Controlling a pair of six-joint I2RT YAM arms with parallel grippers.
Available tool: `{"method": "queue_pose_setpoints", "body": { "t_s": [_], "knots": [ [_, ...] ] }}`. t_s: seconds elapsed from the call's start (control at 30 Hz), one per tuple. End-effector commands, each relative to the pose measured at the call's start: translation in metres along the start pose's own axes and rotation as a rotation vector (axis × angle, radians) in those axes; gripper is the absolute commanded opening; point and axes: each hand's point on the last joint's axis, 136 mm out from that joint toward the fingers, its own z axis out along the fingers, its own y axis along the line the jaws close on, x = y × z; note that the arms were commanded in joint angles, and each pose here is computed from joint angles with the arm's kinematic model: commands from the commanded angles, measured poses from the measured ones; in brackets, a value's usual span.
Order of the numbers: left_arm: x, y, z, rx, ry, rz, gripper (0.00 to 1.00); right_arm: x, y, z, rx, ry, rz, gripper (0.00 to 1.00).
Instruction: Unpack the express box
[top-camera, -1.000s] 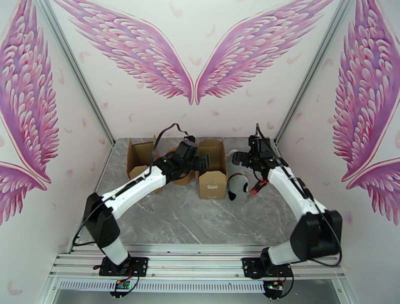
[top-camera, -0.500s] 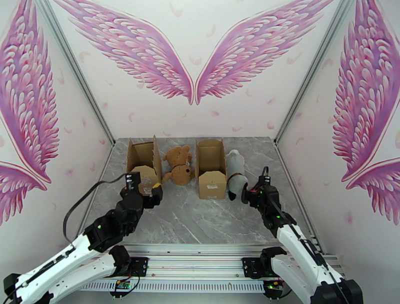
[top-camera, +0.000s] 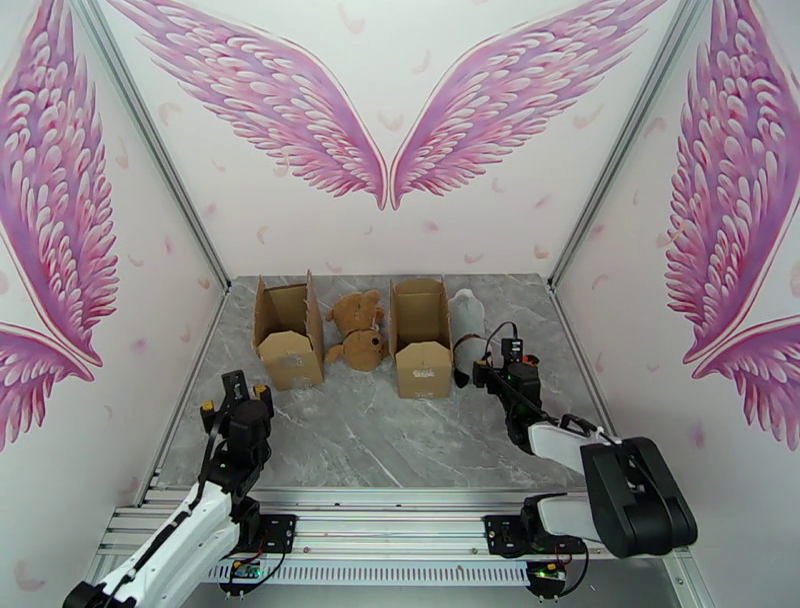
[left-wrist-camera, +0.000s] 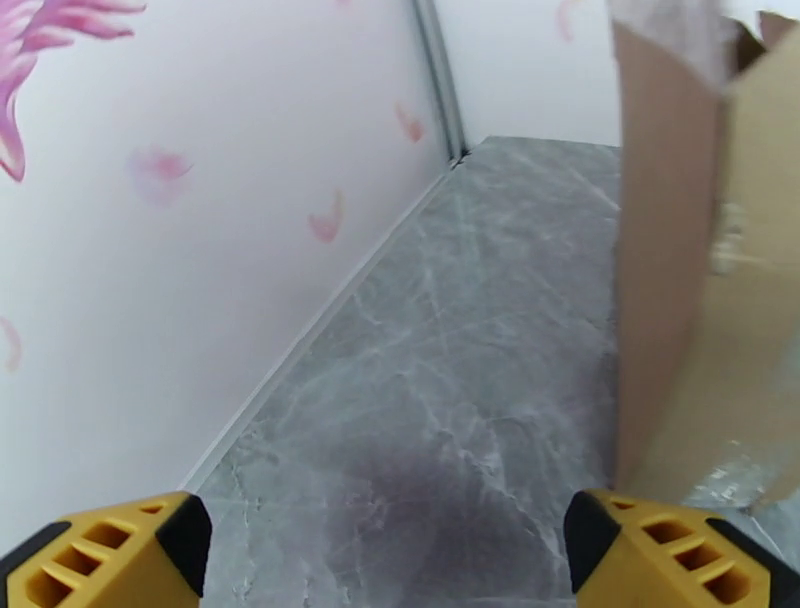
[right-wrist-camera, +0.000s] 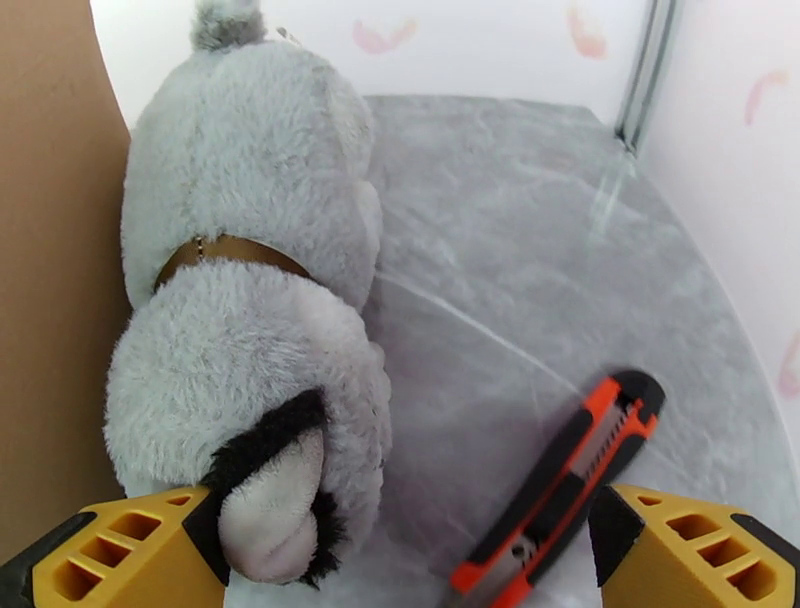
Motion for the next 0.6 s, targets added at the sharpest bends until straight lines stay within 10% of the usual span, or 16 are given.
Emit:
{"method": "queue_pose_setpoints", "body": {
  "t_s": [0.0, 0.57],
  "knots": [
    [-0.033, -0.03, 0.016, 0.146, -0.102, -0.078, 0.99, -0.028, 0.018, 0.013, -0.086, -0.17, -0.051, 0.99],
    [-0.033, -0.111, 0.081, 0.421, -0.099, -0.003, 0.99, -0.024, 0.017, 0.017, -0.101, -0.107, -0.04, 0.99]
  ]
}}
